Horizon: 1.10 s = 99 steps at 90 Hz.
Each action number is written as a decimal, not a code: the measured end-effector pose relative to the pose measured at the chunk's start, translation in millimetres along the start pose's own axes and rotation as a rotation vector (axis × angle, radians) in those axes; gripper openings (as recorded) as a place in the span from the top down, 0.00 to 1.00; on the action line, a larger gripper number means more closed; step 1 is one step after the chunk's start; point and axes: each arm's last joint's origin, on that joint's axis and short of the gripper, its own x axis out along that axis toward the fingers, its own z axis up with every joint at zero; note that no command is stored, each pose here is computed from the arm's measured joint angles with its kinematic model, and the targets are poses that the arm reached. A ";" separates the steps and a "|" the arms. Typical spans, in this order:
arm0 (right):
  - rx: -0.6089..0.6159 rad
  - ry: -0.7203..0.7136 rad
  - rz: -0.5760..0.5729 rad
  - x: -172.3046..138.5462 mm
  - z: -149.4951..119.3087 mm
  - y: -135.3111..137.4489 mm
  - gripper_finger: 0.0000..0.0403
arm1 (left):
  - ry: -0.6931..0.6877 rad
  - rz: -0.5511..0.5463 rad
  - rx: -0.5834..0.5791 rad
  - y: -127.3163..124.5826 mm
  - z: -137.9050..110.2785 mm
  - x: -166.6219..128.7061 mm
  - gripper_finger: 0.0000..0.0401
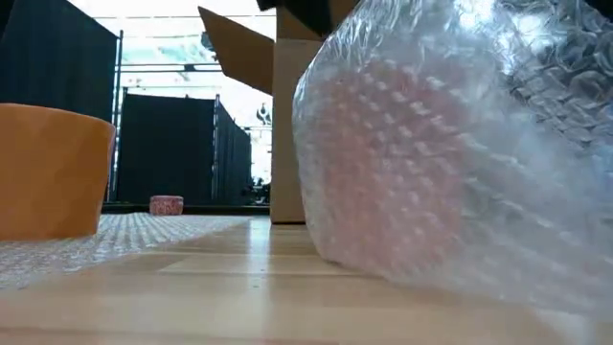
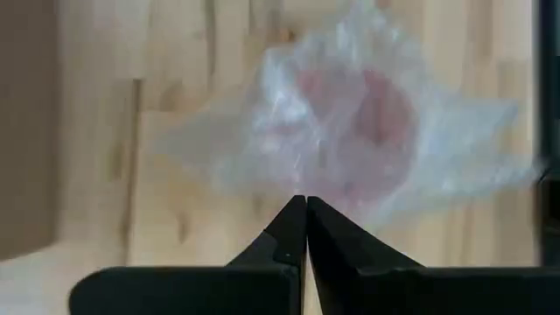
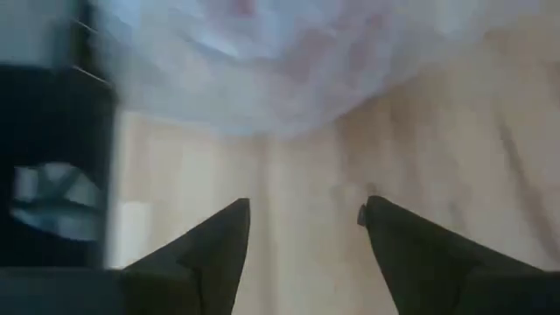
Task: Wrap mug
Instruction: Put the pink cup into the box
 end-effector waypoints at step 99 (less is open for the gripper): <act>-0.249 -0.216 -0.265 79.1 -3.0 -5.5 0.47 | -0.301 -0.322 -0.116 -20.3 -75.2 119.1 1.00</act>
